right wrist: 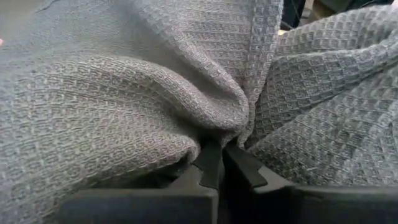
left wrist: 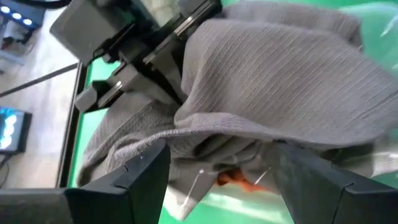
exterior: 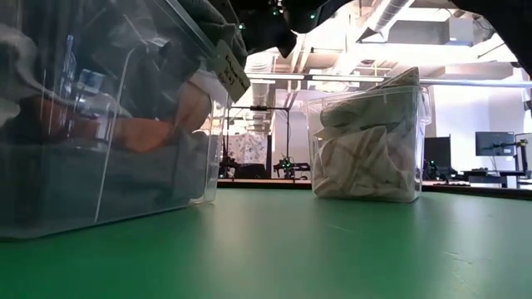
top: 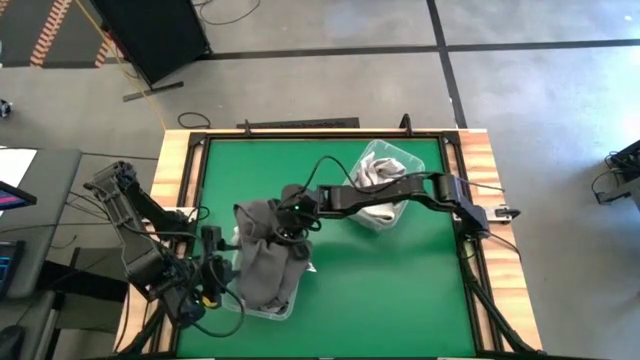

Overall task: Sort towels by color in basket
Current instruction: Put the black towel into the bottom transparent bin

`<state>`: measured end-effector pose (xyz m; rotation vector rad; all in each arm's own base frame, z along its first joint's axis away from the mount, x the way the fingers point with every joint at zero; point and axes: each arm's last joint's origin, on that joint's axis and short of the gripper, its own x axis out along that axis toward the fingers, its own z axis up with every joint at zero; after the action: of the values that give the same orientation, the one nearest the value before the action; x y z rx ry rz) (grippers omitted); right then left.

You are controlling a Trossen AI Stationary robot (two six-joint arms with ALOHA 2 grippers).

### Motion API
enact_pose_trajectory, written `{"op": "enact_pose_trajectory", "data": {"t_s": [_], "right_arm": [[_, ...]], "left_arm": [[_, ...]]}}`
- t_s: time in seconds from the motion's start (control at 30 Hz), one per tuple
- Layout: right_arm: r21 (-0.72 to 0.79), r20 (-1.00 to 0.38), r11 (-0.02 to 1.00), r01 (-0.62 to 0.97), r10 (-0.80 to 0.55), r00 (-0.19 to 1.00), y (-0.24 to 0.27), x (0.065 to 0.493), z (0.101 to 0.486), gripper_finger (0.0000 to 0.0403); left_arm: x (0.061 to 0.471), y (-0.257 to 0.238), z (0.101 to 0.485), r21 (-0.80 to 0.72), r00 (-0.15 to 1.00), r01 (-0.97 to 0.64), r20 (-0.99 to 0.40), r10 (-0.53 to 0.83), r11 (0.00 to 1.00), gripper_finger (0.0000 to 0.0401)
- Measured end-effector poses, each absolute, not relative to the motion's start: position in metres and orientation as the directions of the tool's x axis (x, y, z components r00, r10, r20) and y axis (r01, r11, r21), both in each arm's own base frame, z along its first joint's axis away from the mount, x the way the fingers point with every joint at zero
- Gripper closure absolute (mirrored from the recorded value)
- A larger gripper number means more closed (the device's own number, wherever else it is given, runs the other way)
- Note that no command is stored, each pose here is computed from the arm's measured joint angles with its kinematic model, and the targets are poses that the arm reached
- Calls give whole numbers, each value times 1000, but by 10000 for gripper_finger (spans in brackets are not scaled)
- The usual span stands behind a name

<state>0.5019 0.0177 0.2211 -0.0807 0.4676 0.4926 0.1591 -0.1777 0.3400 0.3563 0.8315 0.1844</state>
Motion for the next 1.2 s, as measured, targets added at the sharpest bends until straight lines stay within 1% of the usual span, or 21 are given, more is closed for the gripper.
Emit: {"op": "enact_pose_trajectory", "data": {"t_s": [0.1,0.2,0.27,0.37,0.47,0.57,0.63,0.77,0.83,1.0,1.2], "right_arm": [[51,-461,878,-476,444,769,22,500,223,351],[52,-465,874,-484,450,763,26,500,222,317],[54,-467,872,-486,452,760,27,499,222,283],[54,-468,871,-489,454,758,27,499,222,218],[47,-487,872,-488,446,751,27,493,230,158],[19,-529,882,-471,409,744,29,482,246,124],[-16,-537,886,-463,383,751,31,473,261,115],[-50,-549,887,-459,359,755,37,457,288,112],[-48,-572,889,-455,349,742,39,451,292,112],[-101,-631,916,-388,243,737,43,435,305,112],[-97,-737,945,-311,142,661,45,418,305,112]], "left_arm": [[162,-181,341,364,683,-8,-679,271,931,138],[163,-184,342,354,697,4,-671,251,935,138],[164,-184,342,358,703,15,-668,245,934,138],[166,-184,343,368,713,22,-658,244,930,138],[171,-184,341,377,719,23,-650,247,926,138],[173,-183,333,401,711,33,-653,261,915,138],[175,-181,326,419,702,38,-657,274,907,138],[181,-179,317,440,700,43,-654,287,897,138],[186,-178,315,445,708,48,-647,283,894,138],[199,-173,314,451,727,55,-630,274,891,138],[217,-157,306,450,700,49,-653,291,892,142]]}}
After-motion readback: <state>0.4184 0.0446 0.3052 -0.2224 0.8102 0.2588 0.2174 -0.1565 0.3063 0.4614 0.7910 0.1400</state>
